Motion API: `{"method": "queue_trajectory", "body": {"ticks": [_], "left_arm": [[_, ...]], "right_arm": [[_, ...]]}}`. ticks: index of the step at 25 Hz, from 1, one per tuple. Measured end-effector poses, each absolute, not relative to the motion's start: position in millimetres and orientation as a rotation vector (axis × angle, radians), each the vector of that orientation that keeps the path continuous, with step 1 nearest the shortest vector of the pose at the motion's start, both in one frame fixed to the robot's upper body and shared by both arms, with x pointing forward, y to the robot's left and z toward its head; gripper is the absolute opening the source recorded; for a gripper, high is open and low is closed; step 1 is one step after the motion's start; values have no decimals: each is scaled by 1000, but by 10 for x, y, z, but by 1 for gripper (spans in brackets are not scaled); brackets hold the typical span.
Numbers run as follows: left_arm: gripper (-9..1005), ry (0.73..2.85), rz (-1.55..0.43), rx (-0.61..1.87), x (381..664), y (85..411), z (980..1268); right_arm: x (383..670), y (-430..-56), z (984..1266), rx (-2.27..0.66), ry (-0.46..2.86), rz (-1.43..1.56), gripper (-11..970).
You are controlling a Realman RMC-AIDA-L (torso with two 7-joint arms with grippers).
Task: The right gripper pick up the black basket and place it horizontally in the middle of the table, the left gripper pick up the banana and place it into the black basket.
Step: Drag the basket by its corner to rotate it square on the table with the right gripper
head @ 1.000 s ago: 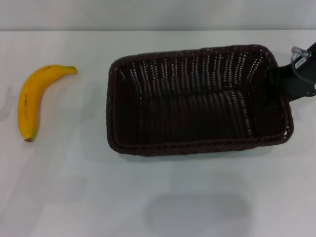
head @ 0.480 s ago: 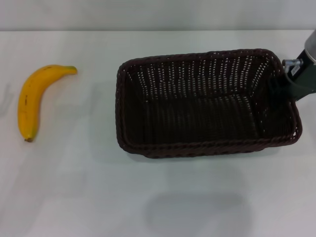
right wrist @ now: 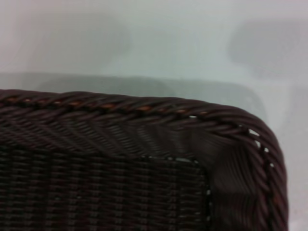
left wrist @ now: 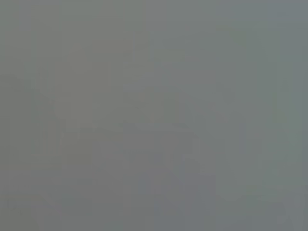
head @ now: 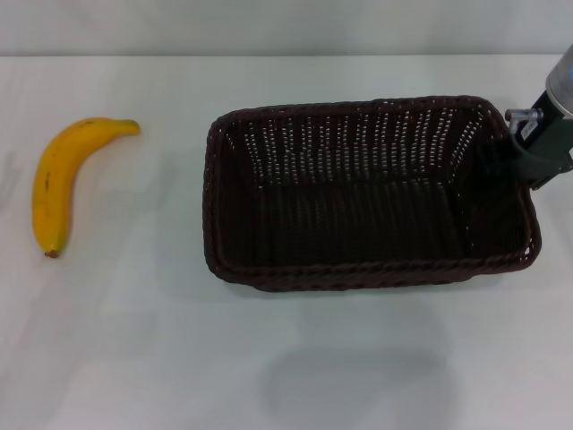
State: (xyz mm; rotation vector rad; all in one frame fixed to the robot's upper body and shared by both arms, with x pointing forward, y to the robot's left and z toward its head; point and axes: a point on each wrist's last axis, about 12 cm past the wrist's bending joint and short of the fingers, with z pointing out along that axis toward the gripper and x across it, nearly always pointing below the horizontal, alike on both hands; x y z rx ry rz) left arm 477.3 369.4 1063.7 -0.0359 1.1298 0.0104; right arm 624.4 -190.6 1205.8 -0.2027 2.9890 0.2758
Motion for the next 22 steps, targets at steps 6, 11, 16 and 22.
{"method": "queue_trajectory", "body": {"ticks": [6,11,16,22], "left_arm": [[881,1129,11,-36,4763,3697,10636],[881,1127,11,-36,4756,3697,10636],[881,1130,15,-37,4737,3706,10627],[881,1137,29,-55,4696,3742,10609]], "right_arm": [[6190,-1920,12099,-170,3004,335,419],[6143,-1945,12199,-145,3017,314,572],[6120,-1992,12360,-135,2990,249,627],[6090,-2087,12462,-113,2926,230,628]]}}
